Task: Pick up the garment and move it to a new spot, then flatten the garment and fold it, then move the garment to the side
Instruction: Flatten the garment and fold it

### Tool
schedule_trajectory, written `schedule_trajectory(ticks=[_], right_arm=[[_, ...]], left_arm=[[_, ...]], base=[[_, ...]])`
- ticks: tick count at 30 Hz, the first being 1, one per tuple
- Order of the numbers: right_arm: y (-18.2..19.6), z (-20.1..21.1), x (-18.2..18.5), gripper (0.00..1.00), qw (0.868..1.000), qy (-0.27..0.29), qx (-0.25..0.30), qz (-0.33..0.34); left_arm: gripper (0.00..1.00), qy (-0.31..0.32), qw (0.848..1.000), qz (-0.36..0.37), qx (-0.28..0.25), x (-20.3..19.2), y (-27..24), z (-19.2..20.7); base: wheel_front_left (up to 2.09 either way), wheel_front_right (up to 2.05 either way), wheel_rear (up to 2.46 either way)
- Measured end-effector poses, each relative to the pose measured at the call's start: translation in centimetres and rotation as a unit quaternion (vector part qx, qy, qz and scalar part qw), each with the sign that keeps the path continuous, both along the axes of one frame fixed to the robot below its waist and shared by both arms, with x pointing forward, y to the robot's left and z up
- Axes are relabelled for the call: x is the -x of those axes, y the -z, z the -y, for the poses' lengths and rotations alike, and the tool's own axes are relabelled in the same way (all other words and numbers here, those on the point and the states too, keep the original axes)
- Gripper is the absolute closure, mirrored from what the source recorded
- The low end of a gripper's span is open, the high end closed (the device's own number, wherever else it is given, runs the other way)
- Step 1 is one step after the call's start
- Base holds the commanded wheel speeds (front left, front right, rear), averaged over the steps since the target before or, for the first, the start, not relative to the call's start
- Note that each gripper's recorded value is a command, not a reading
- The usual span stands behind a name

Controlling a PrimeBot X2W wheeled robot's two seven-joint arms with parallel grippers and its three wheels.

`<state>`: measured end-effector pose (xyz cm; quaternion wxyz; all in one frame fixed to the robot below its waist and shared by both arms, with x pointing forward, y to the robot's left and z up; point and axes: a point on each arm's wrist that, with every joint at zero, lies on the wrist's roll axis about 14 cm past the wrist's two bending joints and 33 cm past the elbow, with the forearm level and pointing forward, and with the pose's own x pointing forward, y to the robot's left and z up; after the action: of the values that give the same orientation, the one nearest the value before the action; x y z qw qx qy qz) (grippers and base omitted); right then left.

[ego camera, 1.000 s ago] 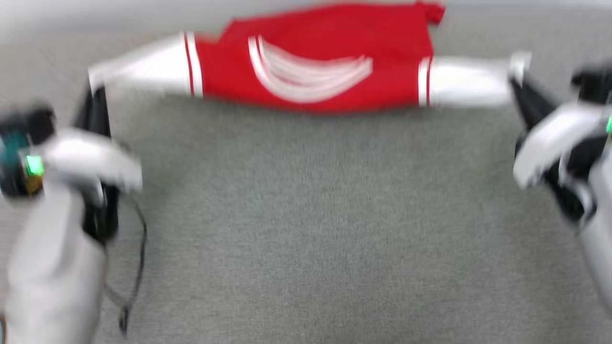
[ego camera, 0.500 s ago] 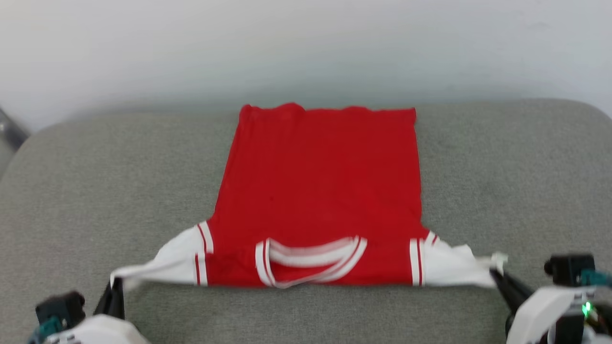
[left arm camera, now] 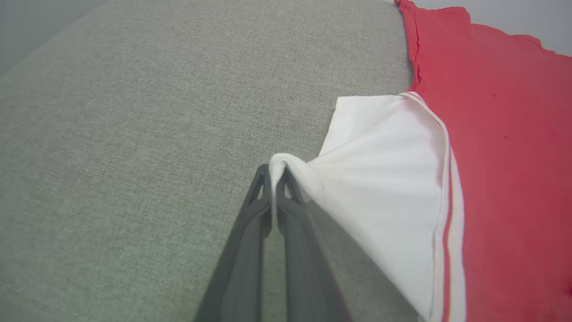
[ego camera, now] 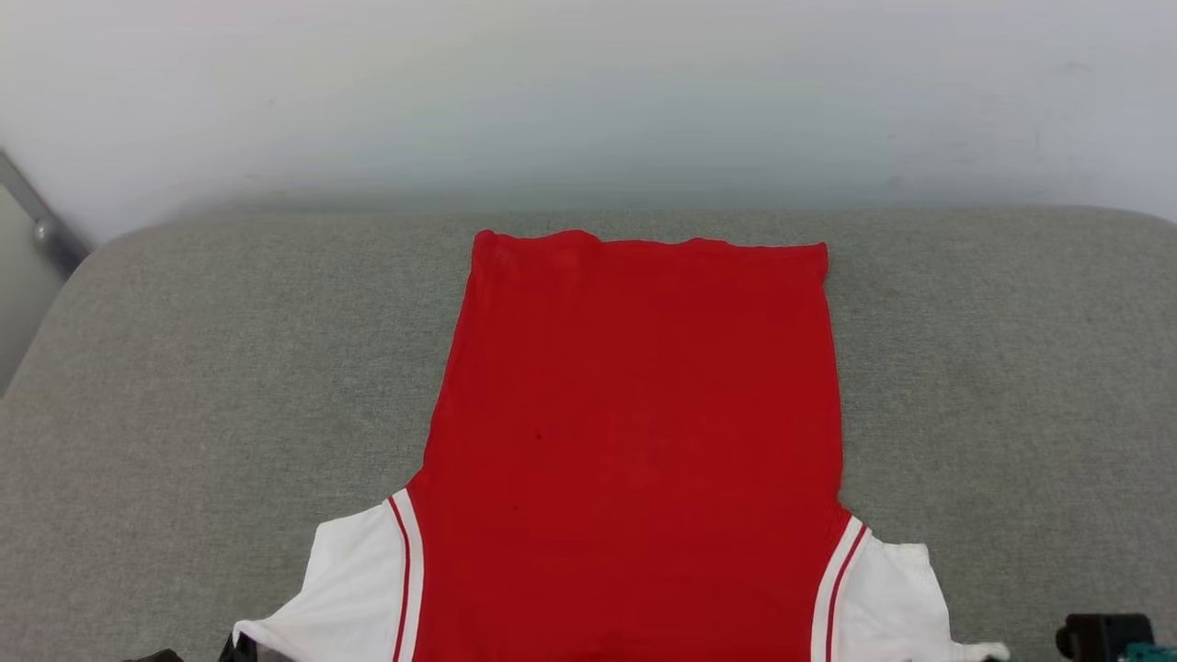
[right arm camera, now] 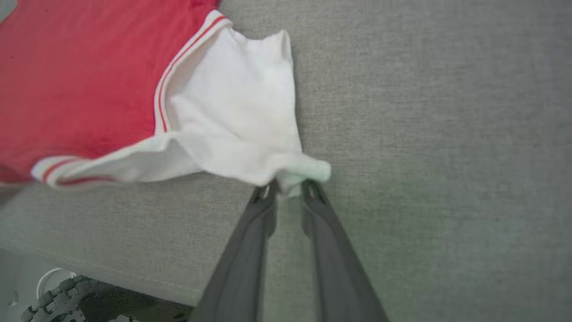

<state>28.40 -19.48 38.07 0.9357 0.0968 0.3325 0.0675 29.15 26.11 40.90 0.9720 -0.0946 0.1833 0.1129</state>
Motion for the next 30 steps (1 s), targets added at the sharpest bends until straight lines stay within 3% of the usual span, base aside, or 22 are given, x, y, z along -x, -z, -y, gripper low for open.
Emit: schedule_trajectory(ticks=[4,12,23,30], right_arm=[[-2.4,0.5,-2.7,0.0,0.999,0.007,0.004,0.04],[-6.8,2.4,-12.0,0.0,0.994,0.038,-0.005,0.099],[-6.6,1.2,-26.7,0.0,0.999,0.012,0.02,0.047],[-4.3,-2.3,-32.8,0.0,0.998,-0.032,0.041,-0.032]], left_arm=[[1.0,0.01,1.0,0.019,0.004,-0.9,-0.8,0.9],[1.0,0.036,0.997,0.068,0.004,-3.8,-3.4,2.9],[1.0,0.061,0.99,0.126,0.008,-9.2,-4.9,5.1],[1.0,0.062,0.99,0.13,0.007,-10.8,-4.1,5.3]], base=[[0.0,0.0,0.0],[0.0,0.0,0.0],[0.0,0.0,0.0],[0.0,0.0,0.0]])
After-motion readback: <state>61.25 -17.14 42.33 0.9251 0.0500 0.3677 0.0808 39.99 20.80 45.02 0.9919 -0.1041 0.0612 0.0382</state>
